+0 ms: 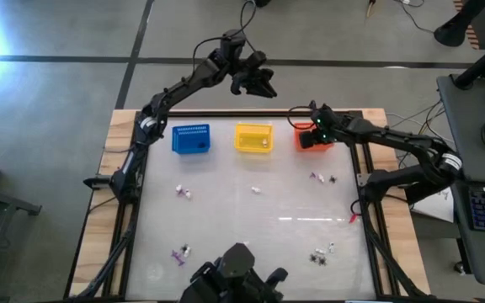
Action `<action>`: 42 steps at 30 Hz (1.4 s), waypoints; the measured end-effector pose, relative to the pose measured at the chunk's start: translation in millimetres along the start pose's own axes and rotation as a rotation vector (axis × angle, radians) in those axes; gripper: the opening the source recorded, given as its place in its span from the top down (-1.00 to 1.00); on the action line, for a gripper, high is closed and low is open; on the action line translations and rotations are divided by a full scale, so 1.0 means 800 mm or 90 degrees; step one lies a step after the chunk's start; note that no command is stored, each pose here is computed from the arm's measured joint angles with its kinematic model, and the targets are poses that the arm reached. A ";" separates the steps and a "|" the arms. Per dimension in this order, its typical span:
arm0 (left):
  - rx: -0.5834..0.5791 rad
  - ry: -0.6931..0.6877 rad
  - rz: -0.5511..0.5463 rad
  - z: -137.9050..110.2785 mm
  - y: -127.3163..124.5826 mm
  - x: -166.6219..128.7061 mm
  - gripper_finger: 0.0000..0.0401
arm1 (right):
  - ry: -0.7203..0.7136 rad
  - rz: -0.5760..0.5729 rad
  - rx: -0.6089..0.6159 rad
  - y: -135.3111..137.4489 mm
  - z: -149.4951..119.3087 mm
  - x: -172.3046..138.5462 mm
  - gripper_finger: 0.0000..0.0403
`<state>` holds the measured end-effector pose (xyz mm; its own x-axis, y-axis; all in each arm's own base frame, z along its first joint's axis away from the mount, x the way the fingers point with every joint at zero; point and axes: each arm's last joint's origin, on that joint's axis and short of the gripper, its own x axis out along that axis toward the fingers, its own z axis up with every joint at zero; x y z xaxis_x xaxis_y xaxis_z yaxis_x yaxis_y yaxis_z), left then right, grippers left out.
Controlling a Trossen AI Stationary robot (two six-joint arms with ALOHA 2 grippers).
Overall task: Sort Halloween decoration
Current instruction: Put the black spider toy into the blue bin, then put the white skeleton toy into the yellow bin
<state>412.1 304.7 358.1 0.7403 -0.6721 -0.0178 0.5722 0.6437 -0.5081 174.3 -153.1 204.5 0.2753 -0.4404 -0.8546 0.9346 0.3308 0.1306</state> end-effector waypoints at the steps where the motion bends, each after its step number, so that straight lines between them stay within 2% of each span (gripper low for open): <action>1: 0.004 -0.003 0.007 0.000 0.001 -0.004 0.57 | 0.000 -0.002 -0.003 -0.001 0.001 0.001 0.95; 8: 0.012 -0.012 0.031 -0.001 0.005 -0.023 0.57 | 0.007 -0.010 -0.036 -0.005 0.002 0.003 0.91; 18: 0.023 -0.010 0.025 -0.001 0.005 -0.024 0.57 | 0.006 -0.010 -0.058 -0.006 0.002 0.003 0.65; 23: -0.031 0.008 -0.022 -0.002 0.002 -0.026 0.57 | 0.006 -0.005 -0.061 -0.007 0.002 0.001 0.49; 26: -0.032 0.026 -0.062 -0.002 -0.003 -0.021 0.57 | 0.007 0.025 -0.059 -0.004 0.005 -0.004 0.43; 30: 0.045 0.027 -0.073 0.009 -0.023 -0.014 0.57 | -0.016 0.074 -0.069 0.002 0.017 -0.020 0.37; 33: 0.072 0.016 -0.051 0.018 -0.036 -0.016 0.57 | -0.047 0.088 -0.080 0.007 0.031 -0.034 0.35; 42: 0.042 0.012 -0.035 0.017 -0.037 -0.023 0.57 | -0.115 0.111 -0.131 0.019 0.062 -0.064 0.34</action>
<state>386.1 303.2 385.5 0.7010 -0.7132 -0.0075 0.6344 0.6283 -0.4503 185.5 -167.1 275.2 0.4803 -0.4972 -0.7226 0.8095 0.5684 0.1469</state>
